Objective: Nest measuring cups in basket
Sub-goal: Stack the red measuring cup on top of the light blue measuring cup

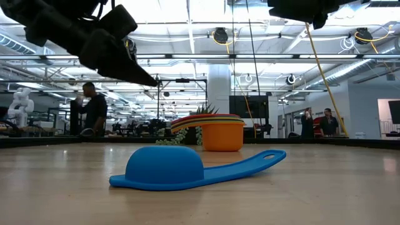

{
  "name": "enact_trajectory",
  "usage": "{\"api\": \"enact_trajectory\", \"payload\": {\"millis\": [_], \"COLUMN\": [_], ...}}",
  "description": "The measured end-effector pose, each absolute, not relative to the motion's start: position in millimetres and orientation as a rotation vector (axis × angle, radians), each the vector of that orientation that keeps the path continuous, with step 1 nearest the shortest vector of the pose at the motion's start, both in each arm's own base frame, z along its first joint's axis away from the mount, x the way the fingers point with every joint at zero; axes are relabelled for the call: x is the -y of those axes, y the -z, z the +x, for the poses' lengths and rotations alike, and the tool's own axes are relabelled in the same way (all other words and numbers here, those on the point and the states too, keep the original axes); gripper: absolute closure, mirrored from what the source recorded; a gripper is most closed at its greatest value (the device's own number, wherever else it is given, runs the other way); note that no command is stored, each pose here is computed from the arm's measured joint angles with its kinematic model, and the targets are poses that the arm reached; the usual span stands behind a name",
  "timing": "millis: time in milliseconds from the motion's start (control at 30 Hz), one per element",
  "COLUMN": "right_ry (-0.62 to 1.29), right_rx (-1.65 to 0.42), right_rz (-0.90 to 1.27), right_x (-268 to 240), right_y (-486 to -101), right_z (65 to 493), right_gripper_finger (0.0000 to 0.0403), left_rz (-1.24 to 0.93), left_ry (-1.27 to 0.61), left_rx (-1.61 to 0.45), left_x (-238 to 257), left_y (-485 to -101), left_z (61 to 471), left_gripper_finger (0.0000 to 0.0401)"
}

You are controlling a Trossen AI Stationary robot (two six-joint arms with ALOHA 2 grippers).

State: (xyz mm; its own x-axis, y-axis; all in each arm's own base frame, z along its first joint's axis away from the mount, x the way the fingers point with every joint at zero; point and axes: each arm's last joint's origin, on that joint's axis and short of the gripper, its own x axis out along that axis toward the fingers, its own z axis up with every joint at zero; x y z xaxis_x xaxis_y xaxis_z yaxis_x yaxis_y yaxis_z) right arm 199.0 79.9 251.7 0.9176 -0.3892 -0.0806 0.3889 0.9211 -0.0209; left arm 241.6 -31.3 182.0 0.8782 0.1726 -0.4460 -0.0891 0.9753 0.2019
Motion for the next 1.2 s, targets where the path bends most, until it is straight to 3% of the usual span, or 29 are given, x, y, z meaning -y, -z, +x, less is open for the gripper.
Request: {"api": "enact_trajectory", "payload": {"millis": [200,433,600,1200], "right_ry": [0.403,0.405,0.406,0.406], "right_rx": [-0.086,-0.086,-0.086,-0.087], "right_rz": [-0.013,-0.012,-0.012,-0.016], "right_x": [-79.8,-79.4,-79.3,-79.3], "right_y": [-251.3,-251.3,-251.3,-251.3], "right_z": [199.4,199.6,199.6,199.6], "right_gripper_finger": [0.0248,0.0248,0.0248,0.0248], "left_rz": [0.064,0.082,0.023,0.035], "left_ry": [-0.136,-0.267,-0.231,-0.253], "left_rx": [-0.457,-0.46,-0.459,-0.578], "left_x": [25.6,21.8,21.8,15.3], "left_y": [-175.1,-159.6,-155.4,-124.2], "left_z": [250.9,262.4,266.7,304.4], "left_gripper_finger": [0.0206,0.0117,0.007,0.0059]}}
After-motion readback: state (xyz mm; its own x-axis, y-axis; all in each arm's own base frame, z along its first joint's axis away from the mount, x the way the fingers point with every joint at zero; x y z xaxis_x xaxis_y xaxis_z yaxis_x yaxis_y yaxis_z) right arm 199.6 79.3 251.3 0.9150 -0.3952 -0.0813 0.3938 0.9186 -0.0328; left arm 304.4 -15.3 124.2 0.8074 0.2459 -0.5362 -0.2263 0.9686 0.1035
